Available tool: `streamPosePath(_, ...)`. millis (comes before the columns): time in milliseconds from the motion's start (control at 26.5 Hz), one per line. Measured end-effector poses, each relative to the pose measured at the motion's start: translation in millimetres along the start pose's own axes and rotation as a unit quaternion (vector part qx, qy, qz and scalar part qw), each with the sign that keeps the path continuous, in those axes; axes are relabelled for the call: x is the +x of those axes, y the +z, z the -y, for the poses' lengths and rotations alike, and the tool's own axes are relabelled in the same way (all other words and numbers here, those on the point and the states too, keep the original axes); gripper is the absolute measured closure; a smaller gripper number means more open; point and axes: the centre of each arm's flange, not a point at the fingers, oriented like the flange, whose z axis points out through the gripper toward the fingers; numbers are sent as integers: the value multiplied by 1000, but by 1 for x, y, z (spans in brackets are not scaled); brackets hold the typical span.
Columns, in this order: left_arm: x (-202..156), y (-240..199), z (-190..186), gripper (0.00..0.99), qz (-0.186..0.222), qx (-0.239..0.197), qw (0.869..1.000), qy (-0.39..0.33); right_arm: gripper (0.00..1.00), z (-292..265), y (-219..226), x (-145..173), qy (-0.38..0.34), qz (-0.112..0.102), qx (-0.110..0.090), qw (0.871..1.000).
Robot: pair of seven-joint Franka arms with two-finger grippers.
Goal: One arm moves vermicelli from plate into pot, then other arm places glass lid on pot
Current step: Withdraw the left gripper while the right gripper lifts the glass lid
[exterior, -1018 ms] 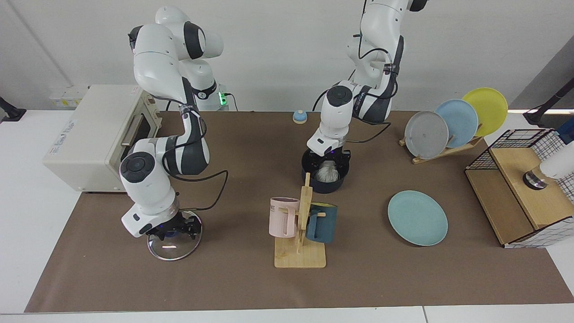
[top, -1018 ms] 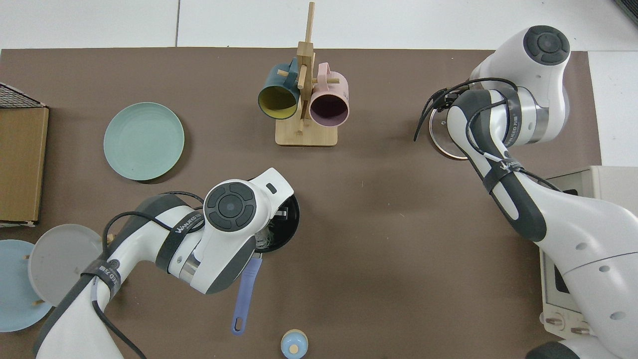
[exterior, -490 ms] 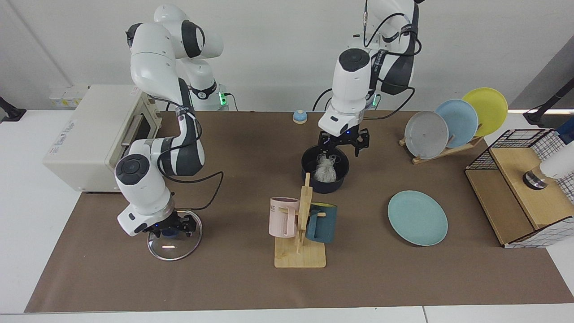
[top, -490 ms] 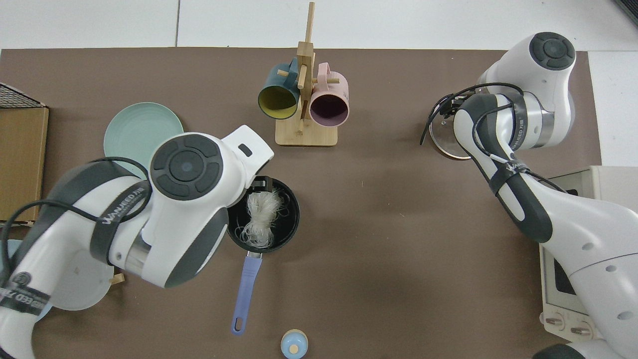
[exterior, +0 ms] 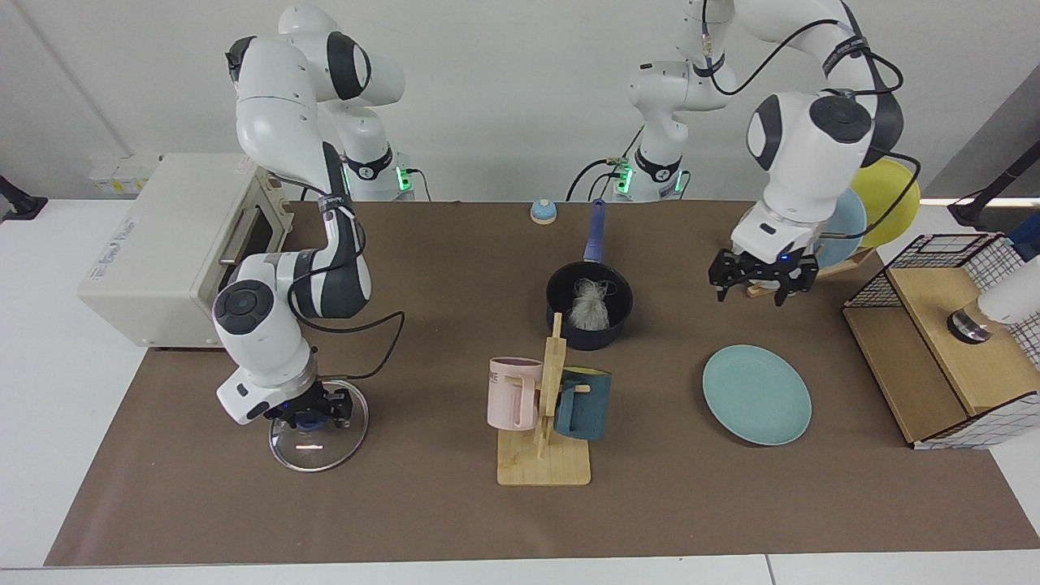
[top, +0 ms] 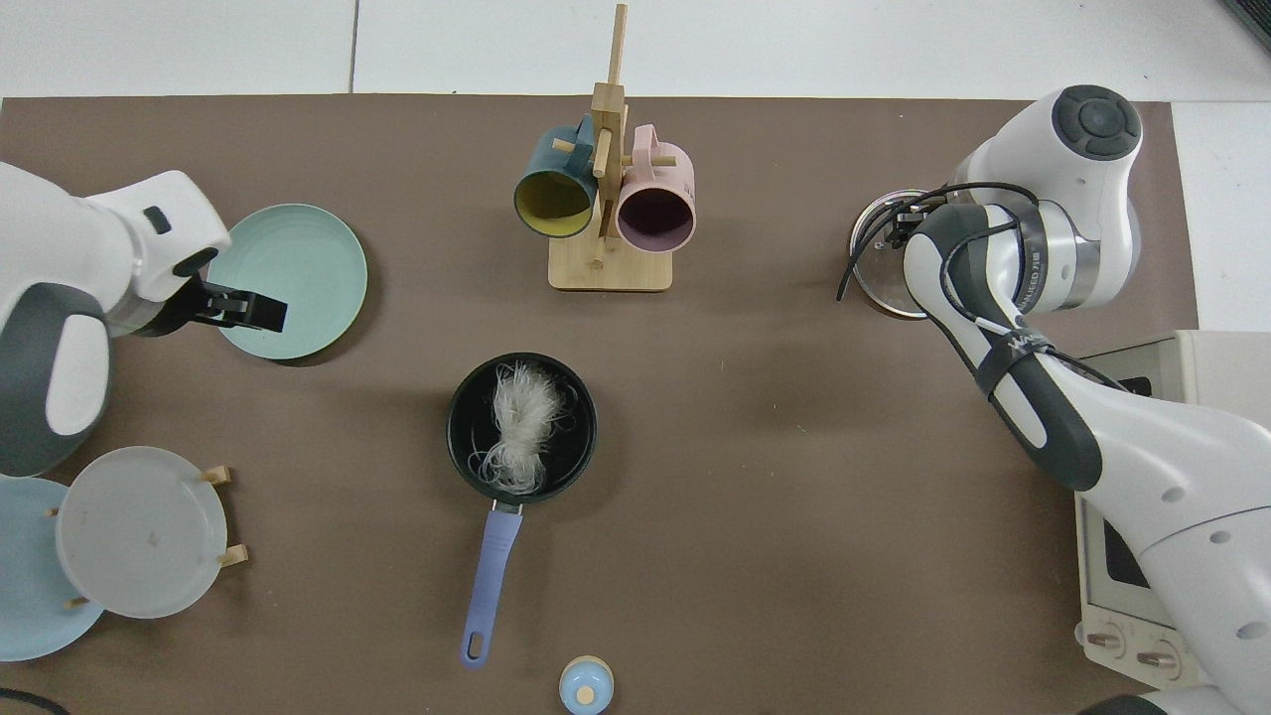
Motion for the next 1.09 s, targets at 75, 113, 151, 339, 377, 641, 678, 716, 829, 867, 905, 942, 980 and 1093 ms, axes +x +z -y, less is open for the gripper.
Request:
streamPosePath(75,-4,0,25,0,1,2,1000,-9,374,0,-1,-1,0,0,0,1000)
streamPosePath(113,-6,-1,32,0,1,3,1000,-14,445,0,-1,-1,0,0,0,1000)
streamPosePath(151,-7,-3,37,0,2,3,1000,-17,467,0,-1,-1,0,1,0,1000)
streamPosePath(339,-13,-35,39,0,18,0,1000,-20,586,0,0,-2,0,1,0,1000)
streamPosePath(377,-15,-44,38,0,22,0,1000,-20,586,-1,-1,-2,0,1,0,1000)
streamPosePath(641,-23,-100,30,0,21,-1,1000,-18,590,-3,-23,-1,2,-11,1,1000)
streamPosePath(678,-24,-104,29,0,19,-1,1000,-19,590,-3,-28,-2,2,-12,1,1000)
streamPosePath(716,-24,-108,28,0,18,-1,1000,-23,590,-2,-33,-2,2,-12,1,1000)
streamPosePath(829,-28,-112,26,0,19,-3,999,-43,590,3,-54,-7,0,-6,1,1000)
streamPosePath(867,-29,-111,24,0,21,-4,999,-47,590,6,-61,-10,0,-1,1,1000)
streamPosePath(905,-30,-111,23,0,21,-4,999,-49,590,9,-69,-12,0,3,1,1000)
streamPosePath(942,-30,-111,22,0,22,-5,998,-50,590,14,-77,-15,-2,5,1,1000)
streamPosePath(980,-31,-110,21,0,23,-5,998,-52,590,20,-86,-18,-2,6,2,1000)
streamPosePath(1093,-31,-110,20,0,22,-12,998,-57,590,48,-112,-33,5,4,3,1000)
